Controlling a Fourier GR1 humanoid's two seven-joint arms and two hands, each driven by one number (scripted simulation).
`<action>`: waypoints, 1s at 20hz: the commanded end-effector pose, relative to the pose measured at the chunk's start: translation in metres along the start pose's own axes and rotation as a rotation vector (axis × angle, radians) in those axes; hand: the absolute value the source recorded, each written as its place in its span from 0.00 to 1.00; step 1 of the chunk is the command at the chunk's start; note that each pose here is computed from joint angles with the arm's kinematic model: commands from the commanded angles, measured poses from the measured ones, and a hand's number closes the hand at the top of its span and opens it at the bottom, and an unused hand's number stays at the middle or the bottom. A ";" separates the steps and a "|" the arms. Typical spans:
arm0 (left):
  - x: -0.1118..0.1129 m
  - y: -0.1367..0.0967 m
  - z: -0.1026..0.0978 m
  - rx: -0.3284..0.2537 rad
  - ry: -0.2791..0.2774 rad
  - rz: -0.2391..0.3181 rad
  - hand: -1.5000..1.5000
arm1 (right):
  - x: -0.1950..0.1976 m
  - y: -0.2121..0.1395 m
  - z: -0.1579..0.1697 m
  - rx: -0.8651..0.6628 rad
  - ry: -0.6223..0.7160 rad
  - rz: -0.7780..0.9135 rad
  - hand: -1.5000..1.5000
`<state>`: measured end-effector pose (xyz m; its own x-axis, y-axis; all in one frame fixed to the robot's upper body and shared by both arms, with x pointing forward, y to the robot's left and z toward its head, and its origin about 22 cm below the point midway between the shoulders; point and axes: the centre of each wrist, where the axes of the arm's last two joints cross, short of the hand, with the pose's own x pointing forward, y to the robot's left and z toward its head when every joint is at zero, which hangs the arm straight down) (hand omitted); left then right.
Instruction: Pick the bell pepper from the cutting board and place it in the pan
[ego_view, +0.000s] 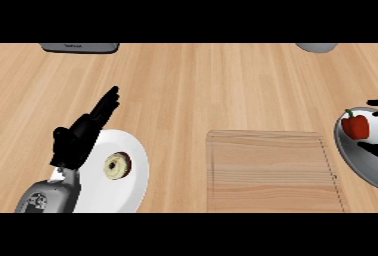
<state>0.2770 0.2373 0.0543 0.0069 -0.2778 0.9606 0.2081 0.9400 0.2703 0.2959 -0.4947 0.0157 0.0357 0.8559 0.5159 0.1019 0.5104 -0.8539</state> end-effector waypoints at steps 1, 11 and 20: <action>0.004 -0.002 0.003 -0.009 0.002 0.003 0.50 | 0.008 0.019 -0.010 0.017 0.006 -0.083 0.00; 0.004 0.014 -0.001 0.034 -0.007 0.007 0.50 | -0.004 -0.019 -0.007 -0.141 -0.090 -0.615 0.00; -0.001 -0.001 0.000 0.021 -0.003 0.006 0.50 | -0.041 -0.052 0.040 -0.028 -0.118 -0.755 0.00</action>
<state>0.2756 0.2414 0.0536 0.0044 -0.2758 0.9612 0.1987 0.9423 0.2694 0.2702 -0.5358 0.0320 -0.0840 0.3732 0.9240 0.1620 0.9200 -0.3568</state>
